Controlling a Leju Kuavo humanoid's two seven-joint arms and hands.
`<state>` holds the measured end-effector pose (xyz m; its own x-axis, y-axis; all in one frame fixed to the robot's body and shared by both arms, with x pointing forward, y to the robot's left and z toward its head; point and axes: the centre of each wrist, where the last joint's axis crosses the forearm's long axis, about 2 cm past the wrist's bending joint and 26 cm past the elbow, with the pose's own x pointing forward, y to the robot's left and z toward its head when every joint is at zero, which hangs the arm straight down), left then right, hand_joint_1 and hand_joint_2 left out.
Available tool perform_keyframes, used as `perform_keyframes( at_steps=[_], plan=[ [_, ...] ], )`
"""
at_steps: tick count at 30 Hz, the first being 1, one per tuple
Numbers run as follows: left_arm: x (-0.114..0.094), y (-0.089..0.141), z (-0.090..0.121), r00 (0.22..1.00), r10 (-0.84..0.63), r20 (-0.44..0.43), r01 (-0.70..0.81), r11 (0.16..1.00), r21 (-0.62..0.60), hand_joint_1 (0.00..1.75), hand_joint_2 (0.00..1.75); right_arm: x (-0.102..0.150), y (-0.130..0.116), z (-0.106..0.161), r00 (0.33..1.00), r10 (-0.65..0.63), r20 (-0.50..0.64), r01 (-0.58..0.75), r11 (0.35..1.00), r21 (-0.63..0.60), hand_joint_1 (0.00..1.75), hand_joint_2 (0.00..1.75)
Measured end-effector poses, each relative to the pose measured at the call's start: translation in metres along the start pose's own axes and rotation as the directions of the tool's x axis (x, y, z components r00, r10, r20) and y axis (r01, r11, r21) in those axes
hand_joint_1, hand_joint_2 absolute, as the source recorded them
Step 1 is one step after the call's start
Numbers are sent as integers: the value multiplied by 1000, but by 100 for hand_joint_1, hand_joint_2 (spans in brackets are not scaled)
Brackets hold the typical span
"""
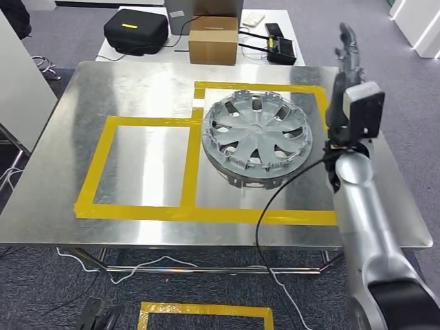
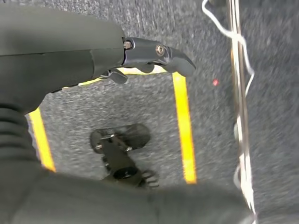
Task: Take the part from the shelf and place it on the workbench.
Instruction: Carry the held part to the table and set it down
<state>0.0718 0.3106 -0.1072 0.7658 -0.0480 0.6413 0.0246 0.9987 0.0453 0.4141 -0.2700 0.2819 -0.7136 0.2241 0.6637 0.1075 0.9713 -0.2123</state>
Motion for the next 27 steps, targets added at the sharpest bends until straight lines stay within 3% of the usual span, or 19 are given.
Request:
perform_keyframes(
  at_steps=[4,8,12,15,19,27],
  plan=[
    [-23,0,14,998,56,12,-56,998,30,0,0,39,-31,76,973,177,152,-156,978,-139,0,0],
    [-30,-1,19,995,101,21,-102,993,60,0,0,79,-61,144,891,383,243,-308,904,-295,0,175],
    [-38,-1,25,988,154,21,-155,983,100,0,0,118,-87,221,823,541,173,-455,810,-370,0,175],
    [-41,-3,27,984,177,22,-178,977,114,0,0,140,-97,251,804,585,109,-517,777,-359,0,175],
    [-41,-4,27,981,193,29,-195,972,127,0,0,154,-101,269,788,614,49,-568,756,-326,0,0],
    [-43,-8,28,974,224,45,-228,962,150,0,0,164,-108,304,760,630,-161,-645,701,-304,0,0]
  ],
)
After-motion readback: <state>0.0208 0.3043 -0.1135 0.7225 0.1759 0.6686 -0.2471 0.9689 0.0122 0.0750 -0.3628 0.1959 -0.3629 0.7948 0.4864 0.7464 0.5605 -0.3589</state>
